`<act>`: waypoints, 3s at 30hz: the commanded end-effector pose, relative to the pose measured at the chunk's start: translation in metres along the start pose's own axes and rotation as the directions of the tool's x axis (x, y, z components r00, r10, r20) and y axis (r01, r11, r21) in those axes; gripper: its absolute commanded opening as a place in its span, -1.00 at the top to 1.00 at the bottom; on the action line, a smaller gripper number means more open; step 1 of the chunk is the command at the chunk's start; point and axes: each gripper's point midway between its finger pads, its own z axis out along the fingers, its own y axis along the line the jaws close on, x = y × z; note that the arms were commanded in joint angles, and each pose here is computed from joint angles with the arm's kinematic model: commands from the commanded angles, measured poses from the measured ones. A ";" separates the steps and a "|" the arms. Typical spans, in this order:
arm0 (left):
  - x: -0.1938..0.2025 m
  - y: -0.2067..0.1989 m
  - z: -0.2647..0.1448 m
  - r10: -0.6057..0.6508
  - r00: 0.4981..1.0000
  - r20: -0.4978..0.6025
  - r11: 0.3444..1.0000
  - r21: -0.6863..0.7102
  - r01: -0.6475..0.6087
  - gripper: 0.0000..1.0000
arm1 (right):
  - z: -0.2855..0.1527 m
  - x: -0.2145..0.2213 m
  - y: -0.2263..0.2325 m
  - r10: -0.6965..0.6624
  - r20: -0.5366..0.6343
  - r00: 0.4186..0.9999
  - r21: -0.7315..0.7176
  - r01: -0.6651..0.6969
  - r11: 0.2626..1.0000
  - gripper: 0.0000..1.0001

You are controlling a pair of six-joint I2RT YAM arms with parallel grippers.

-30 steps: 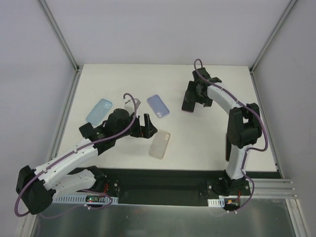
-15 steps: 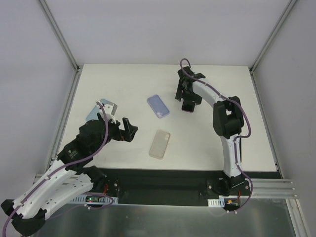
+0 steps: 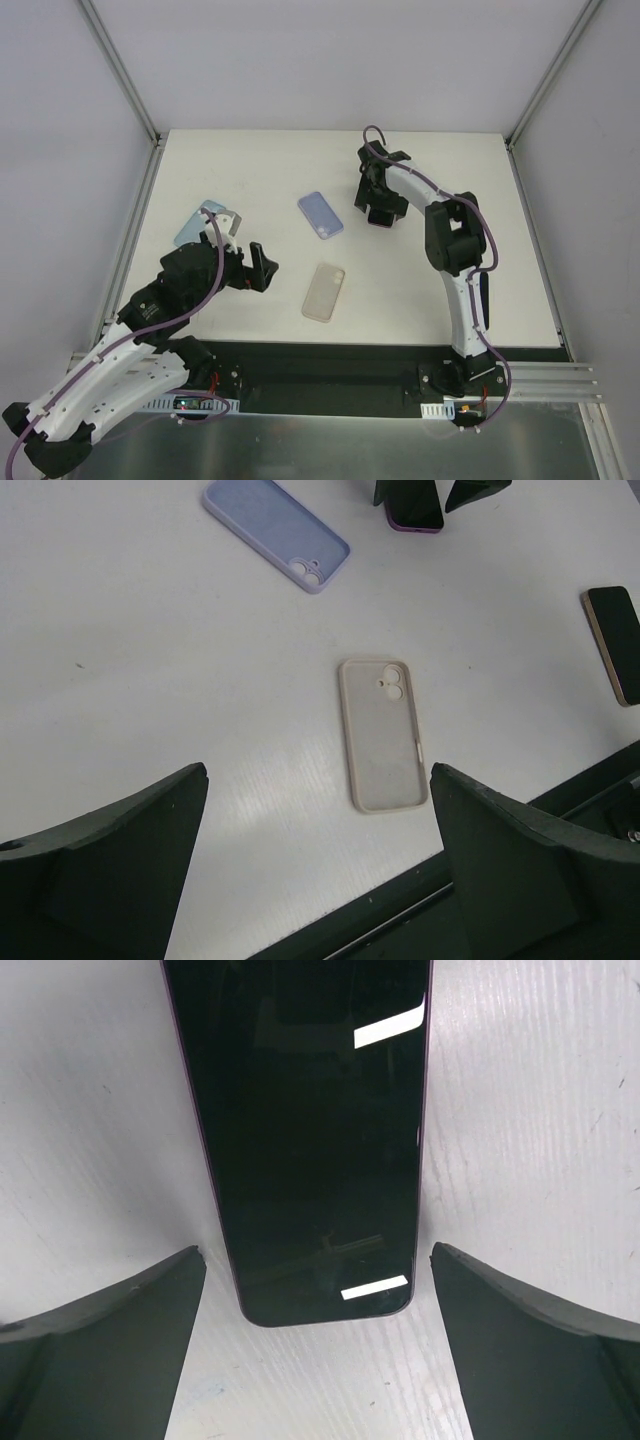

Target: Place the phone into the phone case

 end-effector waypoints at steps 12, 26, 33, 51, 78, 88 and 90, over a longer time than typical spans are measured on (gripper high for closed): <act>0.041 -0.009 0.012 -0.123 0.975 -0.183 0.992 0.007 0.126 -0.68 | 0.014 0.027 -0.025 -0.021 -0.103 0.994 -0.040 0.017 0.999 -0.66; 0.104 -0.030 0.057 -0.242 0.853 -0.462 0.963 -0.007 0.269 -0.43 | -0.027 0.082 -0.051 -0.203 -0.114 0.973 -0.186 0.179 0.966 -0.12; 0.136 -0.036 0.079 -0.282 0.792 -0.541 0.945 -0.013 0.328 -0.30 | -0.054 0.137 -0.077 -0.227 -0.094 0.969 -0.183 0.207 0.961 -0.11; 0.168 -0.077 0.101 -0.201 0.744 -0.637 0.887 0.205 0.414 -0.22 | -0.043 0.118 -0.056 -0.376 0.004 0.927 -0.148 0.372 0.916 -0.77; -0.006 0.038 0.052 -0.134 0.952 -0.274 0.981 -0.173 0.088 -0.98 | -0.072 0.132 -0.056 -0.366 -0.059 0.929 -0.295 0.334 0.895 0.01; 0.035 0.057 0.039 -0.267 0.913 -0.309 0.950 -0.244 0.196 -0.98 | -0.126 0.171 -0.013 -0.355 -0.101 0.929 -0.472 0.269 0.840 0.09; 0.043 0.055 0.035 -0.303 0.903 -0.304 0.941 -0.243 0.234 -0.98 | -0.135 0.175 -0.003 -0.343 -0.103 0.934 -0.502 0.249 0.828 0.09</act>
